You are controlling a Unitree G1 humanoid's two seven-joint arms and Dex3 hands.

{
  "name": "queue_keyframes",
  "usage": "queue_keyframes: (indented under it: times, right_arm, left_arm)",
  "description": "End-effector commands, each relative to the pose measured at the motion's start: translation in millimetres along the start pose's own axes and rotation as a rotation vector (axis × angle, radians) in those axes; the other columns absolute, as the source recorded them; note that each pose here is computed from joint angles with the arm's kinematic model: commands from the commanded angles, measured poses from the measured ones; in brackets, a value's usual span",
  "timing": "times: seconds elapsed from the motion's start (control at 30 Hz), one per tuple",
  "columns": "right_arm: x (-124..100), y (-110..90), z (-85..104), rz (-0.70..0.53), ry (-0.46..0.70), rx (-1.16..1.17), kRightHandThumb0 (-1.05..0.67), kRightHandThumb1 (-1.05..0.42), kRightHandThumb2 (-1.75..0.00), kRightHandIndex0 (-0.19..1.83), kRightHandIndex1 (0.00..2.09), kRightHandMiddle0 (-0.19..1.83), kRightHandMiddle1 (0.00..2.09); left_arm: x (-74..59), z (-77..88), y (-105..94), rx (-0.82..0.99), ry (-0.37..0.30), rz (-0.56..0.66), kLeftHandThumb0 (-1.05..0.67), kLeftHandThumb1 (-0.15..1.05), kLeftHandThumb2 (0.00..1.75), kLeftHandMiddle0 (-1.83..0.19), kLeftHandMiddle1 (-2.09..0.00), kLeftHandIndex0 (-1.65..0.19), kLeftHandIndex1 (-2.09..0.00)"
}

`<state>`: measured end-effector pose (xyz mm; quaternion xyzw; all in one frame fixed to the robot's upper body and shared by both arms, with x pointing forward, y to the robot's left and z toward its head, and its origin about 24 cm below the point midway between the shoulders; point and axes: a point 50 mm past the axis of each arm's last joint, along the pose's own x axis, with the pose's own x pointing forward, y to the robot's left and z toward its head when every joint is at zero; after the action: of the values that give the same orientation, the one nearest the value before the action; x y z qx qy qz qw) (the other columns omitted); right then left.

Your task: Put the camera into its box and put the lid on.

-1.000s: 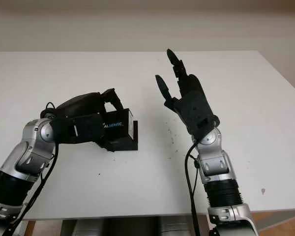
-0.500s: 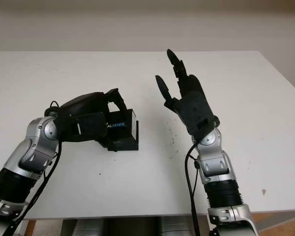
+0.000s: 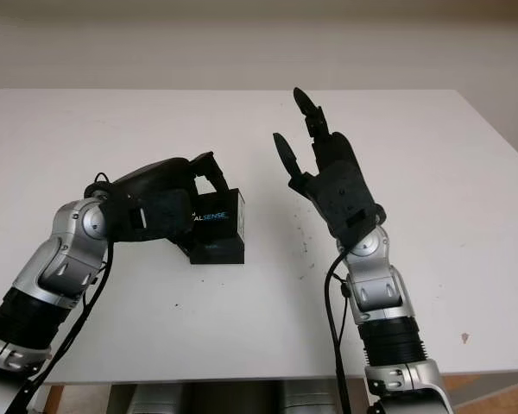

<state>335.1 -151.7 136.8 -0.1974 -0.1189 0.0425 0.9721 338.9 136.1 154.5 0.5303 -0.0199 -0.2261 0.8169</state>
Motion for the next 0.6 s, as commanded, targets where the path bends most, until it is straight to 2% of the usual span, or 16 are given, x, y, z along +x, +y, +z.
queue_keyframes:
  times: [0.0, 0.2, 0.33, 0.53, 0.57]
  right_arm:
    - [-1.3, 0.1, 3.4, -0.005, -0.012, 0.011, -0.75, -1.05, -0.59, 0.01, 0.05, -0.1, 0.31]
    - [-2.7, 0.3, 3.4, -0.01, -0.007, 0.018, -0.74, -1.05, -0.58, 0.01, 0.05, -0.1, 0.33]
    - [-3.0, 0.6, 3.9, -0.009, -0.001, 0.021, -0.74, -1.05, -0.58, 0.01, 0.05, -0.11, 0.34]
    - [-3.8, 0.6, 4.1, -0.01, 0.008, 0.024, -0.75, -1.05, -0.58, 0.0, 0.05, -0.12, 0.36]
    - [-3.9, 0.5, 4.1, -0.011, 0.008, 0.025, -0.75, -1.05, -0.58, 0.0, 0.05, -0.12, 0.36]
  left_arm:
    - [3.8, 12.7, 10.8, 0.009, -0.04, 0.032, -0.25, 1.05, 0.12, -0.27, -2.09, -0.08, -2.09]
    - [5.9, 12.7, 8.9, 0.022, -0.03, 0.024, -0.26, 1.05, 0.12, -0.32, -2.09, -0.12, -2.09]
    - [7.0, 12.7, 7.6, 0.021, -0.027, 0.015, -0.26, 1.05, 0.13, -0.28, -2.09, -0.11, -2.09]
    - [7.3, 13.9, 6.3, 0.081, -0.027, 0.029, -0.28, 1.05, 0.12, -0.26, -2.09, -0.06, -2.09]
    - [6.7, 14.4, 6.0, 0.119, -0.029, 0.033, -0.29, 1.05, 0.12, -0.19, -2.05, 0.01, -2.0]
